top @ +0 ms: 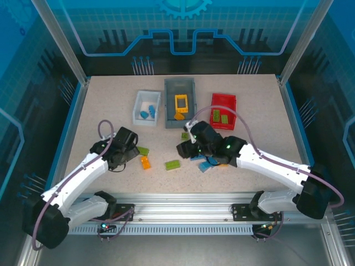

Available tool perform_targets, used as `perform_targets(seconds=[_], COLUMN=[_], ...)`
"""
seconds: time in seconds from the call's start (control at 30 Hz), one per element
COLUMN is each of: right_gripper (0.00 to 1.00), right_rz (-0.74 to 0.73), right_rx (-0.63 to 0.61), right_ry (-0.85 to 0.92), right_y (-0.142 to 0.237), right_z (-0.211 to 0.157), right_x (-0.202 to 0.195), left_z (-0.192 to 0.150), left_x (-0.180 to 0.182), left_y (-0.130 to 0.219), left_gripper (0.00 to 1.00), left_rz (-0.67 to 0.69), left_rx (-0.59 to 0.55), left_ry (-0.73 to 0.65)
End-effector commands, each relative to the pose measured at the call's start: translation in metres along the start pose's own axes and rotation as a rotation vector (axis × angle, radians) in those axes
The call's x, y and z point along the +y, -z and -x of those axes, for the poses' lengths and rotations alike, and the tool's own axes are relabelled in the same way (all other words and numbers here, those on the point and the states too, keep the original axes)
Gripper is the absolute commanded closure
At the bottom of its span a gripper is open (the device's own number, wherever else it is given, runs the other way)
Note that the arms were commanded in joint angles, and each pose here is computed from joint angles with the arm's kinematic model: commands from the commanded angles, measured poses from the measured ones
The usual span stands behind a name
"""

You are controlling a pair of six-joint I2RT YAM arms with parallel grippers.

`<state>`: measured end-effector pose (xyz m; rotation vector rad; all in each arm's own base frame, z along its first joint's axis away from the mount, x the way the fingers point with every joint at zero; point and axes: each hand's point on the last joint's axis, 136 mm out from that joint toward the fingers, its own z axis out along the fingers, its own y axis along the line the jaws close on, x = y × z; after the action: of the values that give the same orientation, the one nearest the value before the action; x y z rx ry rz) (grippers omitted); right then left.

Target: Sort the legos into containers by color

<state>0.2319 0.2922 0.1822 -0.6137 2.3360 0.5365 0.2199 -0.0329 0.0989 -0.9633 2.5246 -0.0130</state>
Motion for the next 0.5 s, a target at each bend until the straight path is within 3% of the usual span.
perform_targets(seconds=[0.0, 0.17, 0.3, 0.47], right_gripper=[0.33, 0.33, 0.33, 0.33], right_rz=[0.083, 0.099, 0.106, 0.112], right_rx=[-0.031, -0.01, -0.006, -0.001], right_ry=[0.026, 0.048, 0.052, 0.044], right_y=[-0.006, -0.014, -0.016, -0.016], right_z=[0.005, 0.001, 0.003, 0.0], right_x=[0.029, 0.04, 0.044, 0.045], left_z=[-0.008, -0.011, 0.002, 0.015], left_x=[-0.002, -0.014, -0.031, -0.033], left_y=[-0.01, -0.021, -0.026, -0.04], left_gripper=[0.13, 0.01, 0.01, 0.02], left_rz=[-0.043, -0.104, -0.174, -0.138], left_rx=[0.095, 0.118, 0.091, 0.064], left_ry=[0.143, 0.4, 0.596, 0.758])
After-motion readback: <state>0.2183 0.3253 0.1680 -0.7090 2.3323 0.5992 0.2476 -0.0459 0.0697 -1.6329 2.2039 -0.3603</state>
